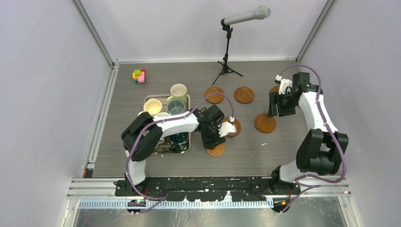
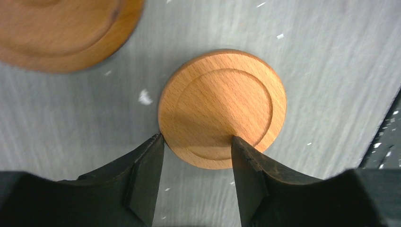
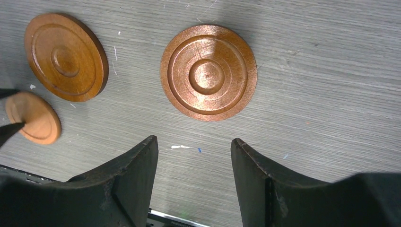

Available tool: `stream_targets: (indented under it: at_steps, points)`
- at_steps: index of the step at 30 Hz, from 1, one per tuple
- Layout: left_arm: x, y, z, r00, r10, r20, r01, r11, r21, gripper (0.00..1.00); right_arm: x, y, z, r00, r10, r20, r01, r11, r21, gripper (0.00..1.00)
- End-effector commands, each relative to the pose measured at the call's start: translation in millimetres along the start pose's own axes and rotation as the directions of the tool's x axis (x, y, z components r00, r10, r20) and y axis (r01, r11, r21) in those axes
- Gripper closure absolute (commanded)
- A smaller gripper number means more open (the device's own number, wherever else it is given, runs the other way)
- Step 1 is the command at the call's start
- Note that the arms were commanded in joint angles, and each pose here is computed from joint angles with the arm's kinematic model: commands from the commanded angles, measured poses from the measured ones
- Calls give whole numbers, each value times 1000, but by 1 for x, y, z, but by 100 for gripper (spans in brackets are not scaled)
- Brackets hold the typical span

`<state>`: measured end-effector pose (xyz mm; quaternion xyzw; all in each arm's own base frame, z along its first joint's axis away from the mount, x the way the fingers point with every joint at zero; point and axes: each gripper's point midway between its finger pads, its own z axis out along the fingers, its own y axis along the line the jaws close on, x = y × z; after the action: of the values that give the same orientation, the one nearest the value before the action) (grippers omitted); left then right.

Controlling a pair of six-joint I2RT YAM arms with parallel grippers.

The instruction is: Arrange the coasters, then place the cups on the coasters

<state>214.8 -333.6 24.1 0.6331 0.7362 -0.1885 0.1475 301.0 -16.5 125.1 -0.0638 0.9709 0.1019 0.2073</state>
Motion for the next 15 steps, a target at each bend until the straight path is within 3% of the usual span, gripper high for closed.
stream_targets:
  at_steps: [1, 7, 15]
  points:
    - [6, -39, 19, 997, 58, -60, -54, 997, 62, 47, -7, -3, -1, 1000, -12, 28, 12, 1000, -2, 38]
    - [-34, -64, 45, 993, 113, -45, -110, 992, 61, 51, -5, -13, -3, 999, 9, 38, -10, 1000, 13, 38]
    - [-95, -67, 77, 992, 125, 11, -126, 991, 48, 57, -4, -38, -8, 995, 77, 60, -78, 997, 15, 38]
